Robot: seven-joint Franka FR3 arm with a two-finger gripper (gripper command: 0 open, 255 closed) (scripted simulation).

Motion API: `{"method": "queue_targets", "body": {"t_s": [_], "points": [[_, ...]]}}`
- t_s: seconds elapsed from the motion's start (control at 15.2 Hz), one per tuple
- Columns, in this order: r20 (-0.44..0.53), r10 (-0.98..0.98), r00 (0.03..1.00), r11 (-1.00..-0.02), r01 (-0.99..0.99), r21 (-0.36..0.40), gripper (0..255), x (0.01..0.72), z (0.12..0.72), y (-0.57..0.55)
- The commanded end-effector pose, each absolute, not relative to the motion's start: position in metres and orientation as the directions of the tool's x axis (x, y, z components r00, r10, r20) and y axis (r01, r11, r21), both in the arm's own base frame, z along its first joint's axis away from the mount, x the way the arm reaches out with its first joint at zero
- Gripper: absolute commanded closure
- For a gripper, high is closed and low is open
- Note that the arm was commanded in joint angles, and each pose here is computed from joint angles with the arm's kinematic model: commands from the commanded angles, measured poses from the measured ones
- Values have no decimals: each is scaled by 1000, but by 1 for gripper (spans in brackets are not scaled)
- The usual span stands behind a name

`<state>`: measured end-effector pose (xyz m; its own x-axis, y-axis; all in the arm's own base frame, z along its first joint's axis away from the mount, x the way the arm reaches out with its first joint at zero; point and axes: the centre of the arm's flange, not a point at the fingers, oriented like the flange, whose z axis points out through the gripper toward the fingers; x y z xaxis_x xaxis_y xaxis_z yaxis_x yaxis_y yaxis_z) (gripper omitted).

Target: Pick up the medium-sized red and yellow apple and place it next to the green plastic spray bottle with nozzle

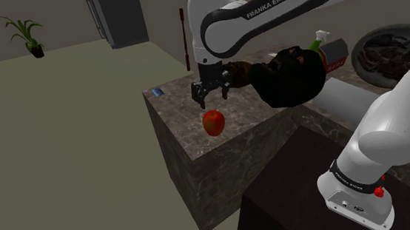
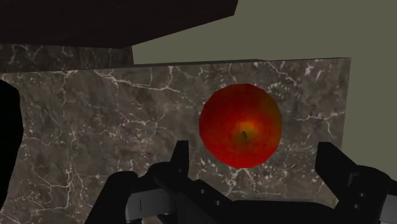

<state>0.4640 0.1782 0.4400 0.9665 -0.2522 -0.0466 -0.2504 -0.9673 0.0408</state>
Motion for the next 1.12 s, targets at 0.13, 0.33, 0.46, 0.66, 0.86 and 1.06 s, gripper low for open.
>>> {"method": "queue_targets", "body": {"t_s": [0.13, 0.33, 0.46, 0.66, 0.86, 1.06], "points": [[-49, -258, 965, -966, -256, 44, 0, 466, 417, 181], [-49, -258, 965, -966, -256, 44, 0, 465, 401, 181], [-49, -258, 965, -966, -256, 44, 0, 465, 398, 181], [-49, -258, 965, -966, -256, 44, 0, 465, 398, 181], [-49, -258, 965, -966, -256, 44, 0, 465, 398, 181], [-49, -258, 965, -966, -256, 44, 255, 465, 398, 181]]}}
